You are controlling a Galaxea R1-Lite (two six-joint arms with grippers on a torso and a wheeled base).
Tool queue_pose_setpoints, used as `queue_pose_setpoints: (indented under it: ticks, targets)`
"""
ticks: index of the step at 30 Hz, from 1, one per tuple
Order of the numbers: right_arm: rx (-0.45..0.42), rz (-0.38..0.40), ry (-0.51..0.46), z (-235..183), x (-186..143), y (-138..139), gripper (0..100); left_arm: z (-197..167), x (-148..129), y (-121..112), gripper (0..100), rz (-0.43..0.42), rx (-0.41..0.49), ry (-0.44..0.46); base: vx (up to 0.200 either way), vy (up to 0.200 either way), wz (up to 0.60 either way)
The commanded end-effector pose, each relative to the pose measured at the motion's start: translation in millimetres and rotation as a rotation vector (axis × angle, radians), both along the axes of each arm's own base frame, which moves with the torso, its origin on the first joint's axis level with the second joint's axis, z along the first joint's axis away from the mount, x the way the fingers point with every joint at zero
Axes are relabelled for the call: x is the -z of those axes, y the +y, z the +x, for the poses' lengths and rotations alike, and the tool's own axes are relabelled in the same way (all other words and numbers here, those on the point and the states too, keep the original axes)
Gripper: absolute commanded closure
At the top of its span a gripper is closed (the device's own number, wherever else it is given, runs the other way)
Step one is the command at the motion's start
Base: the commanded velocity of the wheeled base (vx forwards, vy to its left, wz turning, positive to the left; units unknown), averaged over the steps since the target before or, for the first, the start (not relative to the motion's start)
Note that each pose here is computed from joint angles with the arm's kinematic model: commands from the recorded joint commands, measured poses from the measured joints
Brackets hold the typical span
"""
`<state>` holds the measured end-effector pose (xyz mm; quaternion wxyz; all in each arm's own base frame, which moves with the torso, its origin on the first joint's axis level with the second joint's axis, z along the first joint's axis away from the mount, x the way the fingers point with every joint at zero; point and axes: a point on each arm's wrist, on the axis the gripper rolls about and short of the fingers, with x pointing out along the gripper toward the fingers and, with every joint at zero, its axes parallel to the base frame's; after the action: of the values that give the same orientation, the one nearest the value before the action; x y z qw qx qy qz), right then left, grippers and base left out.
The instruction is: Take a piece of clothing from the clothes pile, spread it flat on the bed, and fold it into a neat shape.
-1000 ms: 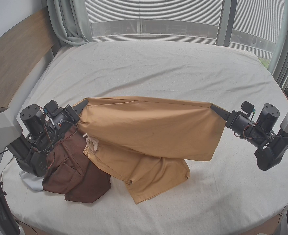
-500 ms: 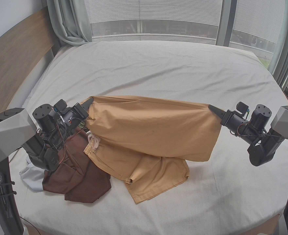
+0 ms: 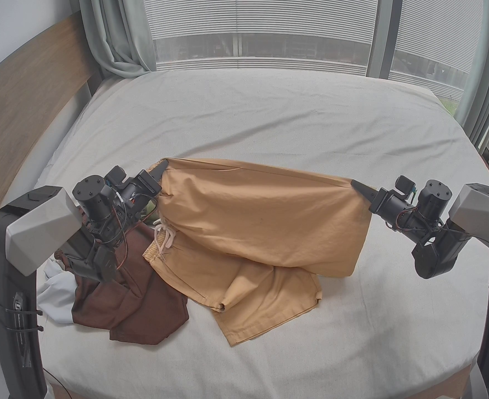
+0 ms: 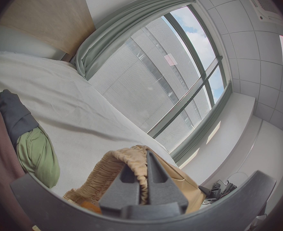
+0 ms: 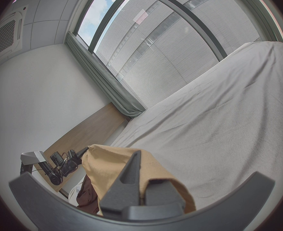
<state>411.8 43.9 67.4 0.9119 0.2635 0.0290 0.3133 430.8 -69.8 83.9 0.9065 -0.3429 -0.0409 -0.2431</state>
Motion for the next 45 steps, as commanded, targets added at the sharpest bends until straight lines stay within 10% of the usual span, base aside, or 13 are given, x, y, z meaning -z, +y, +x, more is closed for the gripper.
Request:
queue_pose_setpoints:
  ticks: [1,30,31,32,45]
  targets:
    - [0.003,-0.001,0.012,8.3,11.4,-0.5,100,8.7,13.1,-1.8,100,-0.001,0.001,0.009,0.000,0.000,0.00]
    - [0.017,0.000,0.008,30.0,19.1,-4.4,100,28.6,22.5,-5.4,100,-0.046,0.015,-0.002,0.000,0.000,0.00]
    - [0.017,0.000,0.006,30.2,18.8,-4.4,100,29.1,21.5,-5.5,0,-0.048,0.015,-0.006,0.000,0.000,0.00]
    - [0.017,0.000,0.006,30.7,18.9,-4.3,0,29.8,21.3,-5.6,0,-0.051,0.014,-0.006,0.000,0.000,0.00]
    - [0.064,-0.007,0.027,17.8,25.0,-6.0,0,31.8,21.2,-1.9,0,-0.076,-0.002,0.029,0.000,0.000,0.00]
